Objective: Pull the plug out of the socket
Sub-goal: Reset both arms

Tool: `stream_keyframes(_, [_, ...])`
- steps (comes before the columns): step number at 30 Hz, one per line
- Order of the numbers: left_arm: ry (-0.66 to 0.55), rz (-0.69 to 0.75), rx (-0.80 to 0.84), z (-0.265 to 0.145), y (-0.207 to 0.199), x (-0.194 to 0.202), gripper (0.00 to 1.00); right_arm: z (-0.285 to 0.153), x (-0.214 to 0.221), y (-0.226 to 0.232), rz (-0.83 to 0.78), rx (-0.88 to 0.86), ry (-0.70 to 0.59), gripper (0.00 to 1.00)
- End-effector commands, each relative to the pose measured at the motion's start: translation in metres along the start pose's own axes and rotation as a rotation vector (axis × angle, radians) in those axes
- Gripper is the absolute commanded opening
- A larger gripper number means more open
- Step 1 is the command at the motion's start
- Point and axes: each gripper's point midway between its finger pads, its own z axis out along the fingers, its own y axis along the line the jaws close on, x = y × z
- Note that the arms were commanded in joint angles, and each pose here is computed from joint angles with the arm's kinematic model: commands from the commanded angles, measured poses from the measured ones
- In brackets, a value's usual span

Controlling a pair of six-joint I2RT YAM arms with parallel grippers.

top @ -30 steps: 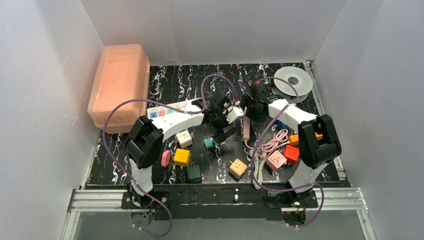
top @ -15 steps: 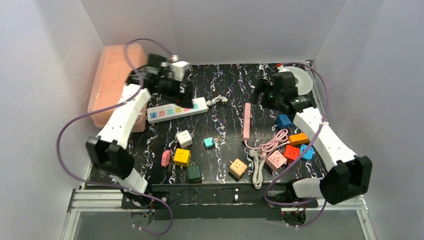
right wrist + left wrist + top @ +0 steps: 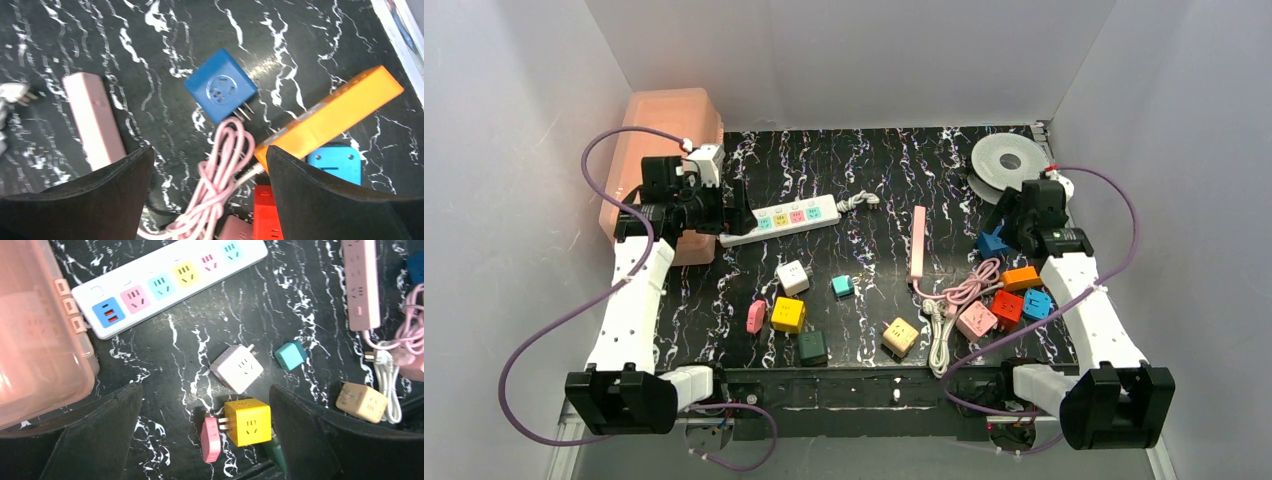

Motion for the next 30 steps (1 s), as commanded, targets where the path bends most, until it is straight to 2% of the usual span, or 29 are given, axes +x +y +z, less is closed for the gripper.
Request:
stream_keyframes(1, [-0.073, -0.023, -0.096, 0.009, 0.028, 0.004, 0.98, 0.008, -0.015, -0.015, -0.037, 0.032, -0.156, 0.90])
stream_keyframes(7, [-0.184, 0.116, -0.170, 0.035, 0.055, 0.027, 0.98, 0.025, -0.008, -0.023, -0.096, 0.039, -0.214, 0.91])
stream_keyframes(10, [-0.229, 0.158, -0.198, 0.047, 0.064, 0.034, 0.98, 0.034, -0.002, -0.021, -0.100, 0.033, -0.187, 0.91])
stream_keyframes(13, [-0.245, 0.162, -0.238, 0.059, 0.077, 0.041, 0.98, 0.042, -0.002, -0.030, -0.093, 0.067, -0.235, 0.91])
stream_keyframes(16, [-0.255, 0.145, -0.252, 0.073, 0.084, 0.051, 0.98, 0.043, -0.011, -0.036, -0.075, 0.065, -0.377, 0.92])
stream_keyframes(20, [-0.309, 0.109, -0.238, 0.088, 0.088, 0.058, 0.98, 0.035, -0.018, -0.035, -0.150, -0.021, -0.605, 0.92])
stream_keyframes(24, [-0.336, 0.064, -0.213, 0.101, 0.090, 0.067, 0.98, 0.046, -0.013, -0.049, -0.125, 0.045, -0.612, 0.92])
stream_keyframes(30, [-0.417, 0.067, -0.212, 0.113, 0.096, 0.063, 0.98, 0.061, -0.007, -0.049, -0.117, 0.046, -0.609, 0.92])
